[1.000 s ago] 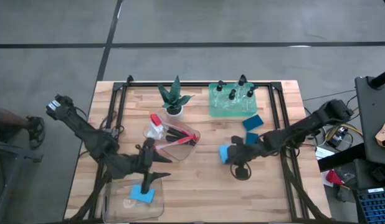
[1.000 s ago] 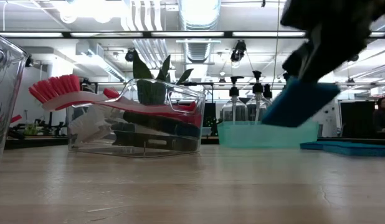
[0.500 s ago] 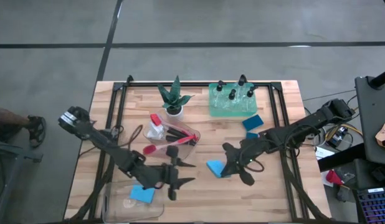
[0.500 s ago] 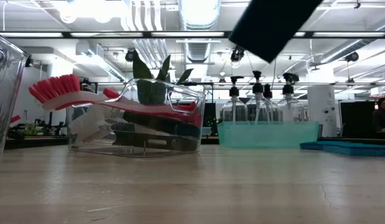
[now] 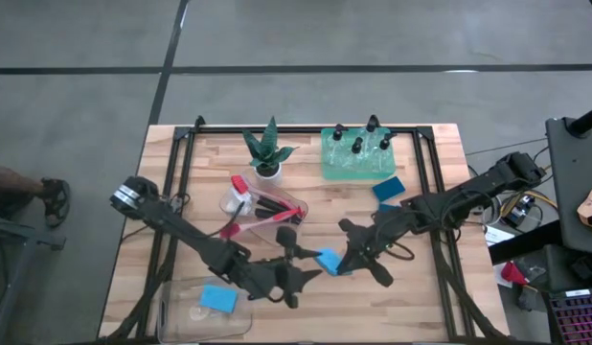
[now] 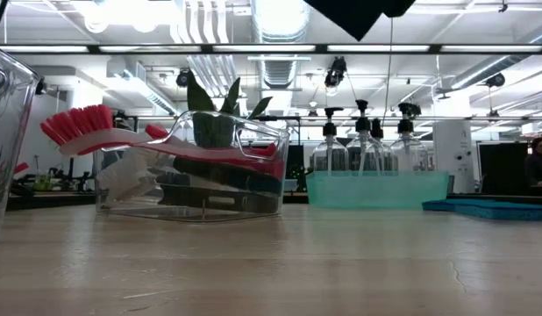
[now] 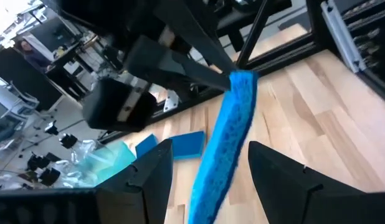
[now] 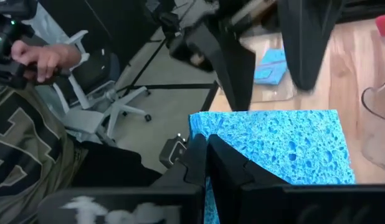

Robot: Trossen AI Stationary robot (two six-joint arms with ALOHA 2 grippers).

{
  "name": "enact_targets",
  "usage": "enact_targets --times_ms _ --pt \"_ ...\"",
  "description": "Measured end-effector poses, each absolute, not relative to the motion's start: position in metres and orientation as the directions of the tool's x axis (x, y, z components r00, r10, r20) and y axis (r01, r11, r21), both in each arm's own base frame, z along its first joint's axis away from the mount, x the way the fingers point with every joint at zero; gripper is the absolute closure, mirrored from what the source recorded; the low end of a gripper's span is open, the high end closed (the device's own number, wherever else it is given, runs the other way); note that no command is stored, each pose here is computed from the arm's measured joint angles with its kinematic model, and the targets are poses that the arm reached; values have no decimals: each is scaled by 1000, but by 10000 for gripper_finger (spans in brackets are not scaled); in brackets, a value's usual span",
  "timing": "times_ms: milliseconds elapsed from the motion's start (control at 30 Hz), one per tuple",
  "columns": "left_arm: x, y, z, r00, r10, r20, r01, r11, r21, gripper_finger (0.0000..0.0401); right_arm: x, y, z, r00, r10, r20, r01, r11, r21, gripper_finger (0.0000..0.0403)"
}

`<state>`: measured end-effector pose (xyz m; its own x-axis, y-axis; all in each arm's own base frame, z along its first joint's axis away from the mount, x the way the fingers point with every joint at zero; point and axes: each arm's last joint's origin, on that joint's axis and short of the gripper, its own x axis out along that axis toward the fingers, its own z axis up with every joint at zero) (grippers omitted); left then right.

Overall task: Pick & Place Kitchen Sink Supplies
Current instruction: Put the blue sponge into the bottom transparent bin

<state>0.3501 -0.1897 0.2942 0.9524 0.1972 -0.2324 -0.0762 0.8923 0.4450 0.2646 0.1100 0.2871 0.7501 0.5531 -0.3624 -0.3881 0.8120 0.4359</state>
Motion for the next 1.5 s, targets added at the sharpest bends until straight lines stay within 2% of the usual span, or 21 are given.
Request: enact_targets --times_ms 233,333,700,833,967,1100,1300,1367,1500 --pt "357 -187 289 951 184 -250 -62 903 426 200 266 110 290 759 555 -340 -405 811 421 395" --pt "357 -186 289 950 186 -250 -76 917 393 219 266 110 291 765 556 -326 -416 812 409 395" --pt "358 -185 293 955 140 -262 -35 929 370 387 266 114 294 771 564 -296 -458 814 357 394" --pt "350 -186 299 938 116 -327 -12 953 302 383 263 119 293 760 572 -309 -467 811 353 374" --pt "334 -184 310 894 38 -446 21 992 128 378 258 125 286 726 578 -373 -463 812 357 327" --pt "311 -179 321 763 -144 -630 61 986 -152 390 254 124 277 736 493 -464 -382 868 316 278" --pt "274 -187 327 516 -371 -772 -95 871 -482 388 247 115 258 724 272 -634 -201 962 184 244" --pt "261 -192 325 419 -403 -814 -186 839 -511 385 243 110 250 713 173 -680 -129 985 115 242" --pt "235 -202 316 269 -346 -899 -341 839 -425 387 236 103 233 689 26 -724 -27 1000 10 248"
